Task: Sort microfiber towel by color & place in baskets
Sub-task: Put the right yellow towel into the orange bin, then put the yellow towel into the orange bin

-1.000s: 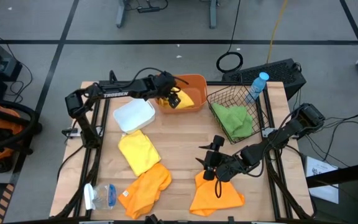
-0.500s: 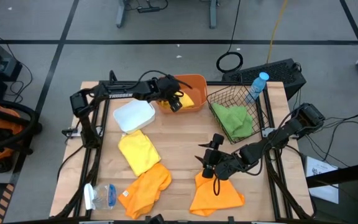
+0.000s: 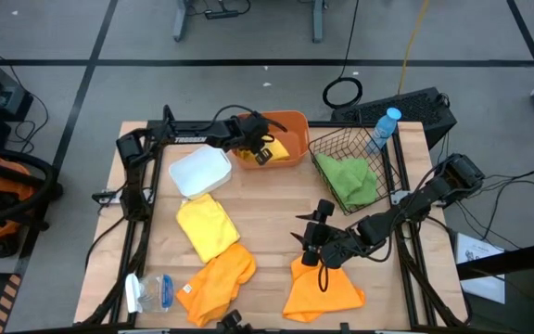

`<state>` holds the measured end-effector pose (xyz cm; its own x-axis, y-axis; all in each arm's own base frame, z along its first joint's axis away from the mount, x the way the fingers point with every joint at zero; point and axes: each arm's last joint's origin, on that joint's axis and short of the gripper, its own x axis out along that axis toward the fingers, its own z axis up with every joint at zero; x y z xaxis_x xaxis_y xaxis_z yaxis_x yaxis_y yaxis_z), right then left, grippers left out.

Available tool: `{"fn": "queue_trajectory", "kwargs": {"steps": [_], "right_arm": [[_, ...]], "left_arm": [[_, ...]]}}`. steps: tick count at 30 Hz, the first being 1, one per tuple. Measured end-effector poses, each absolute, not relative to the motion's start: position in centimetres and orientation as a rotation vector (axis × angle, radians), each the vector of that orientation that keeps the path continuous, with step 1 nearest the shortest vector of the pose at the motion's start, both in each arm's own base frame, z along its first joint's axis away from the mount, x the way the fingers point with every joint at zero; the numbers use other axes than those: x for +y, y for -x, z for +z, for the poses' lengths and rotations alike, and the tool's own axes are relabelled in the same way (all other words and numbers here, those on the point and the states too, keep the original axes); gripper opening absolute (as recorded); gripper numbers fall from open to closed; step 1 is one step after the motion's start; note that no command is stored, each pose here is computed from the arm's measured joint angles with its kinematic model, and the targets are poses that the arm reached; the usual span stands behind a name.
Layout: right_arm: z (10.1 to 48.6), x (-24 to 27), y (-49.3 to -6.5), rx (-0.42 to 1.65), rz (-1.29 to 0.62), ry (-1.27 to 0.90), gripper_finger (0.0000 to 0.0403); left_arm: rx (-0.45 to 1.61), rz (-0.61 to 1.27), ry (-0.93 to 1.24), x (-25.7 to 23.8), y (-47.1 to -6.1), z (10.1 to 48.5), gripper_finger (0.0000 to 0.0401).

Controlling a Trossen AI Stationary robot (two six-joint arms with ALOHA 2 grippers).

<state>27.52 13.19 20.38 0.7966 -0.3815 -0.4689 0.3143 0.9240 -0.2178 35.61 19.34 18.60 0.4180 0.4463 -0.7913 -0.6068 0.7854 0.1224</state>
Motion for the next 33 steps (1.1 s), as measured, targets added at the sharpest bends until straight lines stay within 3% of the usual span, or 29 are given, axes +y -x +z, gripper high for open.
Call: {"fn": "queue_trajectory", "kwargs": {"steps": [7, 15, 24, 27, 33], "right_arm": [[20.4, 13.2, -27.5, 0.533, -0.374, 0.134, 0.0231], [20.4, 13.2, -27.5, 0.535, -0.370, 0.146, 0.0231], [20.4, 13.2, -27.5, 0.536, -0.369, 0.150, 0.0231], [20.4, 13.3, -27.5, 0.532, -0.371, 0.132, 0.0231], [20.4, 13.3, -27.5, 0.528, -0.375, 0.104, 0.0231]], "left_arm": [[0.869, 0.628, 0.170, 16.7, -34.4, 24.6, 0.0073], [0.896, 0.488, 0.143, 9.0, -31.2, 30.4, 0.0073], [1.117, 0.272, 0.125, -0.3, -29.6, 29.5, 0.0073], [1.190, 0.283, 0.176, -2.4, -28.8, 28.3, 0.0077], [1.232, 0.404, 0.315, -6.0, -27.4, 26.0, 0.0139]]}}
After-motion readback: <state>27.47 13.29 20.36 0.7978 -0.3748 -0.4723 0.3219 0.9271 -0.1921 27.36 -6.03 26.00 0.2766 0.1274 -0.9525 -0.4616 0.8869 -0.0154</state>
